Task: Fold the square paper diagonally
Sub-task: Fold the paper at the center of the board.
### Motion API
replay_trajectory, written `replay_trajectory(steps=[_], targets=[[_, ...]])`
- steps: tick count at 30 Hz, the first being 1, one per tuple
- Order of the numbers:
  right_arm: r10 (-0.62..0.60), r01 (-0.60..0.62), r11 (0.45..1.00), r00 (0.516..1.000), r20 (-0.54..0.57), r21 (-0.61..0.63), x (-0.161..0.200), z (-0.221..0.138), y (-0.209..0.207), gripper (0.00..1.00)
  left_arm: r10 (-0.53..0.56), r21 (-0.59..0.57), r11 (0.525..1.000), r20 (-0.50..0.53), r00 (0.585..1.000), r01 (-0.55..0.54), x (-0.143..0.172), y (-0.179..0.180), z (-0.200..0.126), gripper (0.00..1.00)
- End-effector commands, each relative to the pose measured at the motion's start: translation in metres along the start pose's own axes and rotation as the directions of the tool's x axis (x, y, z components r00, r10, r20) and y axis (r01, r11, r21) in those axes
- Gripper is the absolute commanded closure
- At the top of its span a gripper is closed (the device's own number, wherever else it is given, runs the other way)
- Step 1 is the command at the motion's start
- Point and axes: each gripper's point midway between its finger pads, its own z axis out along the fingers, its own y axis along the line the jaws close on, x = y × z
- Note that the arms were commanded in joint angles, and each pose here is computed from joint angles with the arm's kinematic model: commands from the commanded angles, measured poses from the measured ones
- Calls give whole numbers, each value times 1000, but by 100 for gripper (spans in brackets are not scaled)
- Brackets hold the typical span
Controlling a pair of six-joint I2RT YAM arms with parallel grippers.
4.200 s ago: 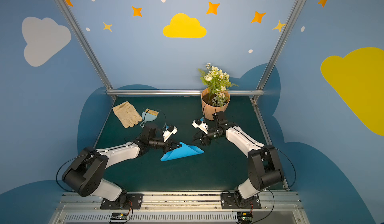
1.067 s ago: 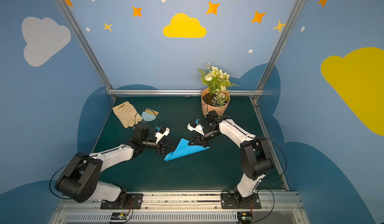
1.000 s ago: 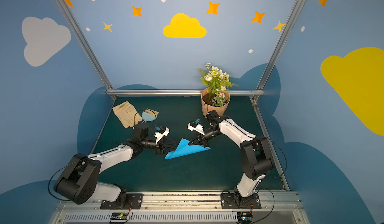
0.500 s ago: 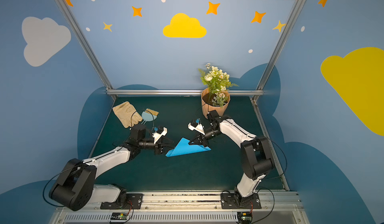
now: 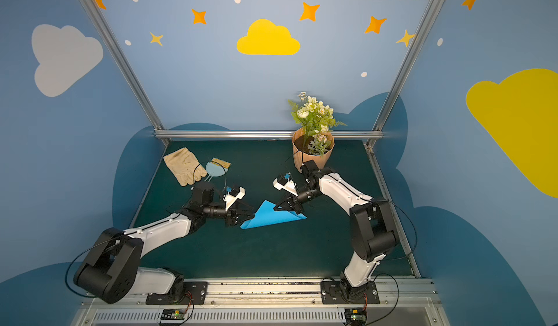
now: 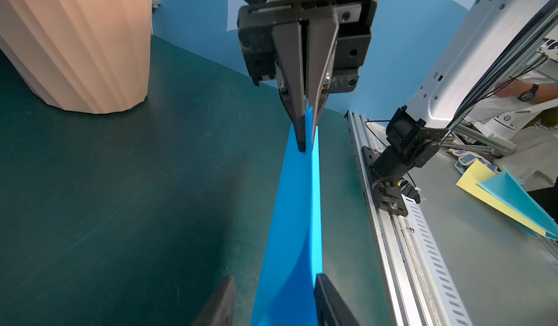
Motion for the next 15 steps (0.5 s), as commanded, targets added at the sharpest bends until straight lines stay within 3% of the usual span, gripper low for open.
replay_trajectory(steps=[1,7,15], targets=[[-7,7,1000,1000,23,-29,-7,2,4,100,18,-2,1000,-4,1000,-18,-3,5,3,55],[5,-5,999,1000,15,-38,-1,9,1,100,-7,17,1000,-13,1000,8,4,4,4,55],[19,-19,1000,1000,1,-1,2,3,-6,100,54,-40,998,42,998,-53,-14,-6,-17,52]])
